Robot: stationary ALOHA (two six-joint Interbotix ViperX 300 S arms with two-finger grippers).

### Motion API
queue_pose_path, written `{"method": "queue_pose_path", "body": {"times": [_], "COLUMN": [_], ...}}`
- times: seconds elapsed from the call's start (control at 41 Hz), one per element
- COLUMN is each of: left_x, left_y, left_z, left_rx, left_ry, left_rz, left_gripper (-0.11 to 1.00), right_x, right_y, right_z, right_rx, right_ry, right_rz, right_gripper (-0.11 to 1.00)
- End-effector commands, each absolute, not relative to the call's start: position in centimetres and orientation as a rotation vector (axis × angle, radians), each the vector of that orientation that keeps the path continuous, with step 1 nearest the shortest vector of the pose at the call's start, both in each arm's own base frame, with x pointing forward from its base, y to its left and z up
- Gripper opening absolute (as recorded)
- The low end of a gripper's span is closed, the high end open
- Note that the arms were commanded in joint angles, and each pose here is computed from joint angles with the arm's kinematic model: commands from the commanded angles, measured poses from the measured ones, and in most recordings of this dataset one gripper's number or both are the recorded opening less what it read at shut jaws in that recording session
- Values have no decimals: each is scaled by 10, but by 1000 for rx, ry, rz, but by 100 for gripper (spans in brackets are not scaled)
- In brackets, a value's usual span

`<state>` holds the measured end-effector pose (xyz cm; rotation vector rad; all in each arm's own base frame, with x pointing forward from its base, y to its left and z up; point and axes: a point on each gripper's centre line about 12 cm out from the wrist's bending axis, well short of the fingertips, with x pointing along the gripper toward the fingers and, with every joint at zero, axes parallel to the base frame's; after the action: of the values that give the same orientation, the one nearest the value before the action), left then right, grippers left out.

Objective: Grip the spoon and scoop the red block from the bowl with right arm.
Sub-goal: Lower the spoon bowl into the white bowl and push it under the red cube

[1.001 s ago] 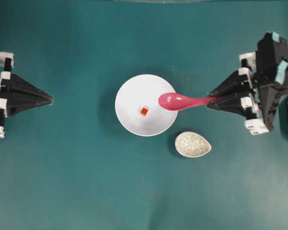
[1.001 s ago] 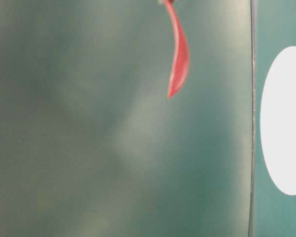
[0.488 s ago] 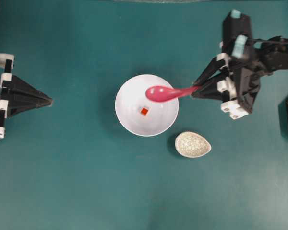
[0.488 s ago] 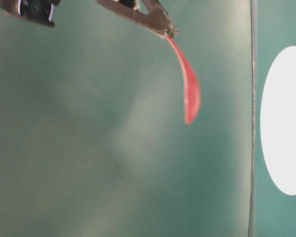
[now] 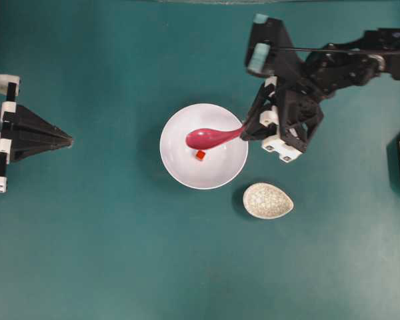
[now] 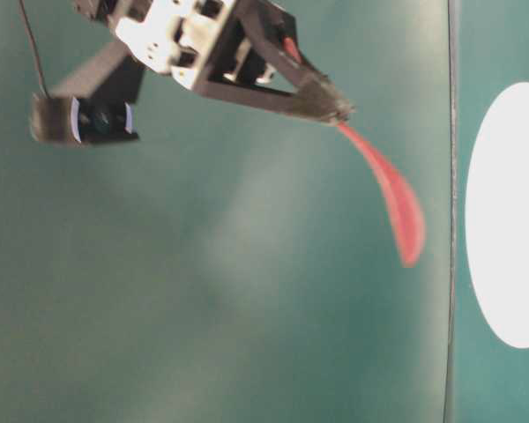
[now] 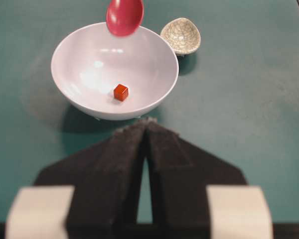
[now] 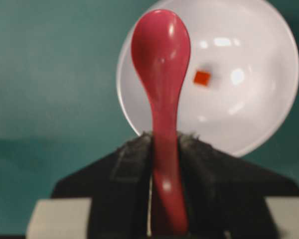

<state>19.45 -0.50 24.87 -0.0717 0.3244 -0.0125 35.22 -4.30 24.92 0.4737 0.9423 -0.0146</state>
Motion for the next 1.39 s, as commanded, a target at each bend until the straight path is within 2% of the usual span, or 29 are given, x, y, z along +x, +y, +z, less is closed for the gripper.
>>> {"method": "queue_pose_path", "body": {"times": [0.0, 0.22, 0.757, 1.367], "left_x": [197, 197, 197, 197], "left_y": [-5, -5, -4, -4], "left_z": [253, 253, 253, 254], "left_rx": [-65, -65, -65, -65], "left_ry": [312, 312, 312, 309], "left_rz": [-12, -12, -11, -11], "left_gripper": [0, 0, 0, 0], "right_x": [357, 361, 368, 374], "right_y": [-48, -53, -35, -37], "right_z": [261, 254, 219, 198], "right_rx": [454, 425, 398, 388], "right_ry": [963, 1075, 1198, 1227], "right_rz": [-35, -83, -48, -57], "right_gripper": [23, 23, 23, 23]}}
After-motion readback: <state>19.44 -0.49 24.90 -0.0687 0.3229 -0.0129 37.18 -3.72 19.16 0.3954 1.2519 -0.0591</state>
